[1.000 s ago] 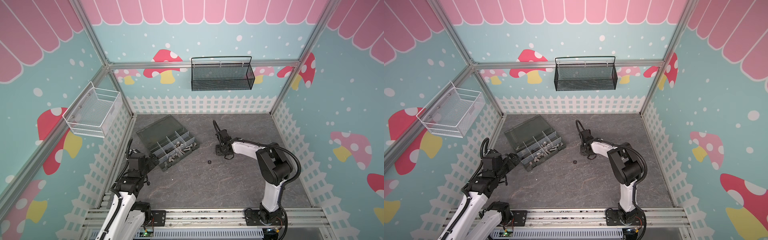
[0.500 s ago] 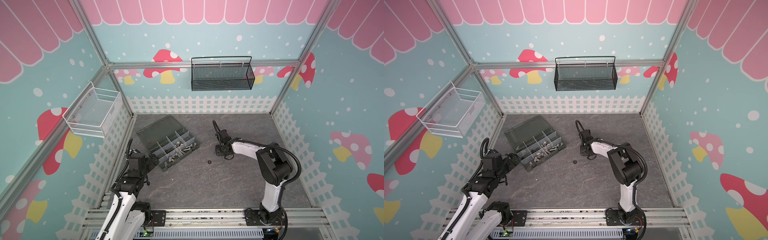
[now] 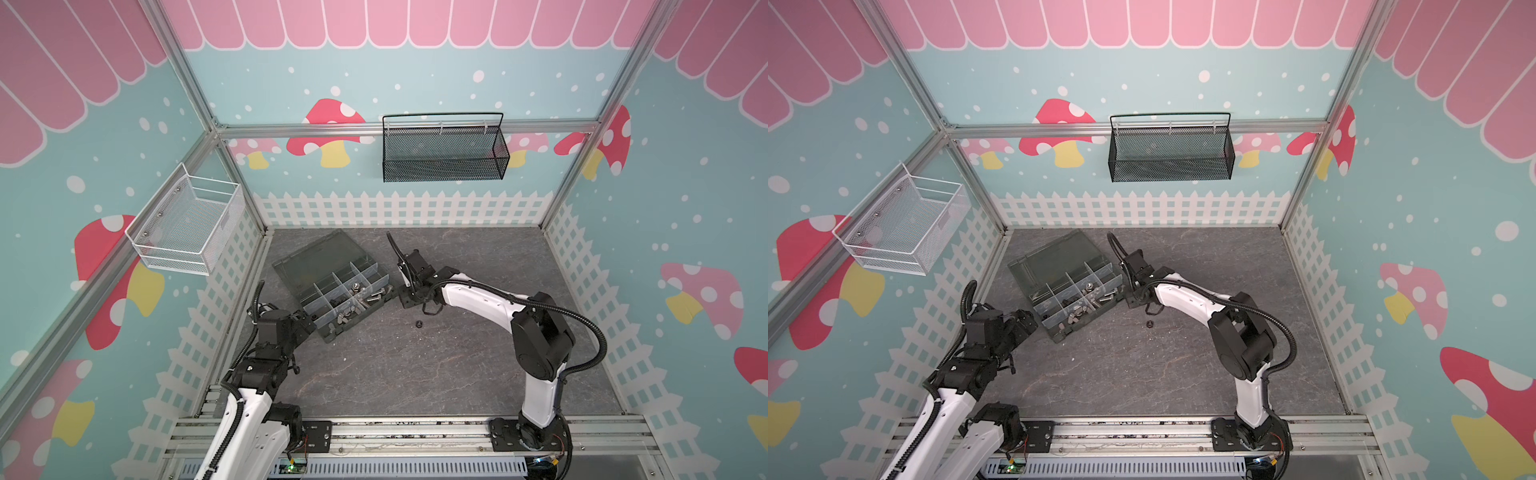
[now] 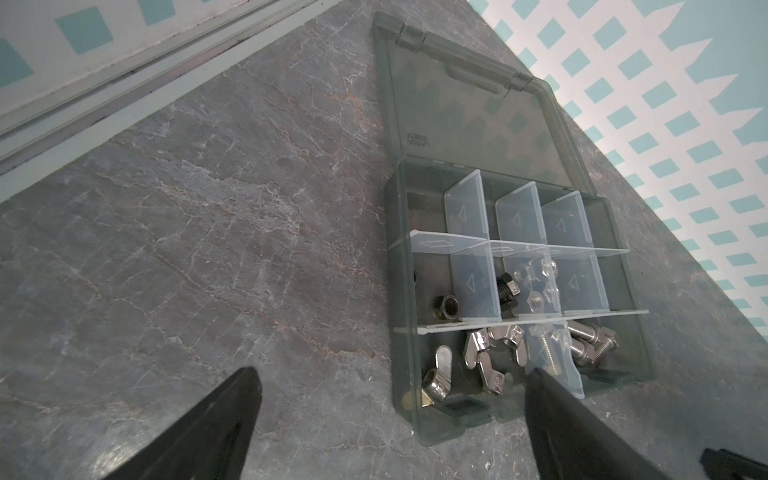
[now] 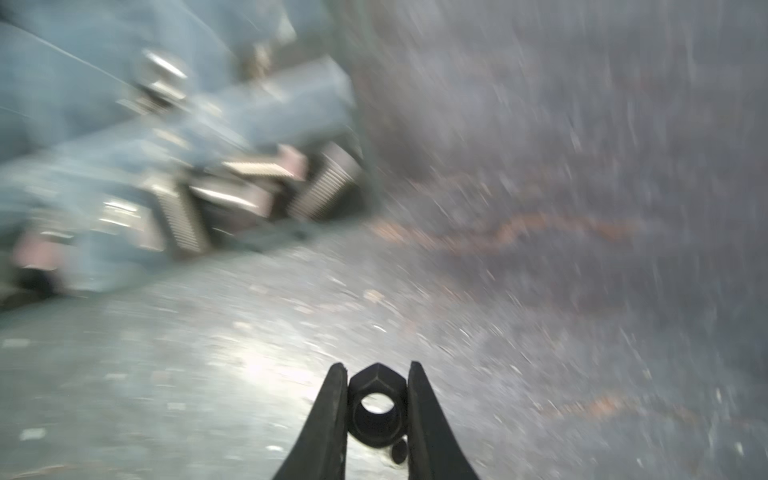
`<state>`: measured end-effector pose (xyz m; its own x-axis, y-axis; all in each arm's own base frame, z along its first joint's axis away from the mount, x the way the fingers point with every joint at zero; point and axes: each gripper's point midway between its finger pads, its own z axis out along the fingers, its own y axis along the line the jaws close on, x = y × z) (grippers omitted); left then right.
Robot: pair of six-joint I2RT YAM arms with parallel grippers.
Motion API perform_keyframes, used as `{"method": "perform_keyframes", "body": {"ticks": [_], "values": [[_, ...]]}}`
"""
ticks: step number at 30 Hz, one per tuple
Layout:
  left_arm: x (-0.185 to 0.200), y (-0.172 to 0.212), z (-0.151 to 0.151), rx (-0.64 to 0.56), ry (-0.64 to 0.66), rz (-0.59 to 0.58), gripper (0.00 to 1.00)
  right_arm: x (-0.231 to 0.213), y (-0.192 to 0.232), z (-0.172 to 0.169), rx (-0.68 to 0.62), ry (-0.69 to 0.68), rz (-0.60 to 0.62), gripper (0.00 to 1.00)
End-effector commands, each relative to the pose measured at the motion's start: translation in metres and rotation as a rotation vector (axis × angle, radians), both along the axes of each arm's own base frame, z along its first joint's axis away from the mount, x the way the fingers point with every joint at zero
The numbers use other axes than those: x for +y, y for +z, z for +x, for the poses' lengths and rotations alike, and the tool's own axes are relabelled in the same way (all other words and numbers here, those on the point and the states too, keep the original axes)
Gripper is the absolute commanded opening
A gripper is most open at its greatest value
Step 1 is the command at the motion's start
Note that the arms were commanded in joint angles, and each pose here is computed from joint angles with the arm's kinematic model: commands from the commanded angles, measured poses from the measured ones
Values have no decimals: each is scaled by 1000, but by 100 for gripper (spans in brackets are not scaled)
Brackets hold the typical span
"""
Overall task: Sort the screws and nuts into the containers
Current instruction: 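Open the right gripper over the dark-nut compartment to drop the nut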
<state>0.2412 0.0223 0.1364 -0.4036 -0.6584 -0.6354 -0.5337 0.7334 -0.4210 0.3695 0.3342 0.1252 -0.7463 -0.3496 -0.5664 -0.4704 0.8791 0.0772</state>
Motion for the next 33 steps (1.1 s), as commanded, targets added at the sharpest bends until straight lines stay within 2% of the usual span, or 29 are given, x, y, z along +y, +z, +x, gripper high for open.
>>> {"method": "perform_keyframes", "body": {"ticks": [1, 8, 16, 21, 28, 33], "values": [[9, -5, -8, 1, 64, -4, 100, 48, 12, -6, -46, 144, 16, 5], [11, -4, -14, -46, 107, -35, 100, 153, 36, -20, -165, 392, 113, 3], [12, -6, -17, -63, 124, -52, 100, 227, 28, -37, -198, 562, 205, 2], [12, -5, -17, -64, 124, -53, 100, 250, 12, -39, -198, 598, 220, 3], [12, -4, -17, -68, 124, -51, 100, 257, -6, -36, -184, 602, 217, 8], [13, -3, -17, -69, 125, -50, 100, 258, -14, -33, -184, 600, 205, 22]]}}
